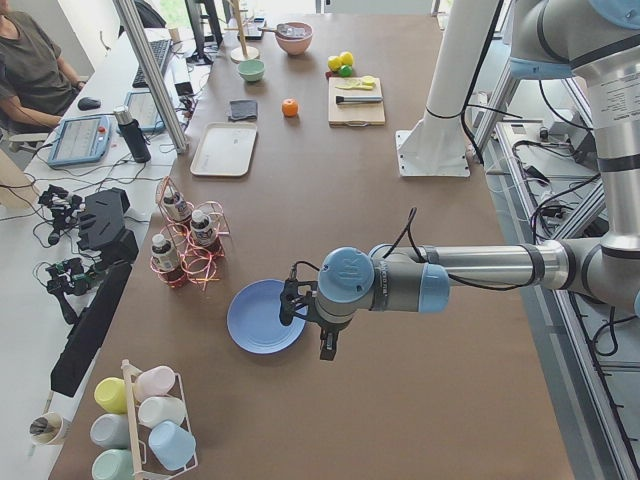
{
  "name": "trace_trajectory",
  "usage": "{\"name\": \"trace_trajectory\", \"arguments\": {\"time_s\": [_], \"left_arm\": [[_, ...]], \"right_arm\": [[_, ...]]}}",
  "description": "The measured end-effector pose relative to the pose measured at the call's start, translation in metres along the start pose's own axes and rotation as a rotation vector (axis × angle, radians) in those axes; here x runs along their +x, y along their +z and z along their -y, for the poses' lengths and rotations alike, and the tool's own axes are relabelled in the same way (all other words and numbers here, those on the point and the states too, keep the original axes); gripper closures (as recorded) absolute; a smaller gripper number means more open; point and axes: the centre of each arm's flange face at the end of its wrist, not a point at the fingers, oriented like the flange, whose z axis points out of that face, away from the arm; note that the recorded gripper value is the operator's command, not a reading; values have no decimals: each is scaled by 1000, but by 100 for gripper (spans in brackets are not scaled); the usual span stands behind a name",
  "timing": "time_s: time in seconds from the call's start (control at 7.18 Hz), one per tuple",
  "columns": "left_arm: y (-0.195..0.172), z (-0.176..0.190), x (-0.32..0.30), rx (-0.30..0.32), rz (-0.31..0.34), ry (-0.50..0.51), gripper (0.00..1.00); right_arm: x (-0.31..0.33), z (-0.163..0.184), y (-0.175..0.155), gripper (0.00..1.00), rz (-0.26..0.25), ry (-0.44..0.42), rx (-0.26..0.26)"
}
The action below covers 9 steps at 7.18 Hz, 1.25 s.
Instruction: Pick orange to plate
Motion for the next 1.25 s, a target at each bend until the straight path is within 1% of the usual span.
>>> {"name": "trace_trajectory", "arguments": {"time_s": [0.42,0.7,0.84,0.98,1.25], "left_arm": [[3,-4,-3,-8,-2,-14,3],[22,6,-25,-26,2,-33,3],[40,18,-42,-19,6,-33,3],[65,31,-54,-5,6,-43,3],[119,53,-51,18,7,-58,3]], "right_arm": [[-3,2,-1,0,15,-20,31],[-6,1,0,0,36,-23,42],[-6,1,1,0,45,-22,45],[-6,0,1,0,50,-20,46],[-6,-2,3,0,55,-17,43]]}}
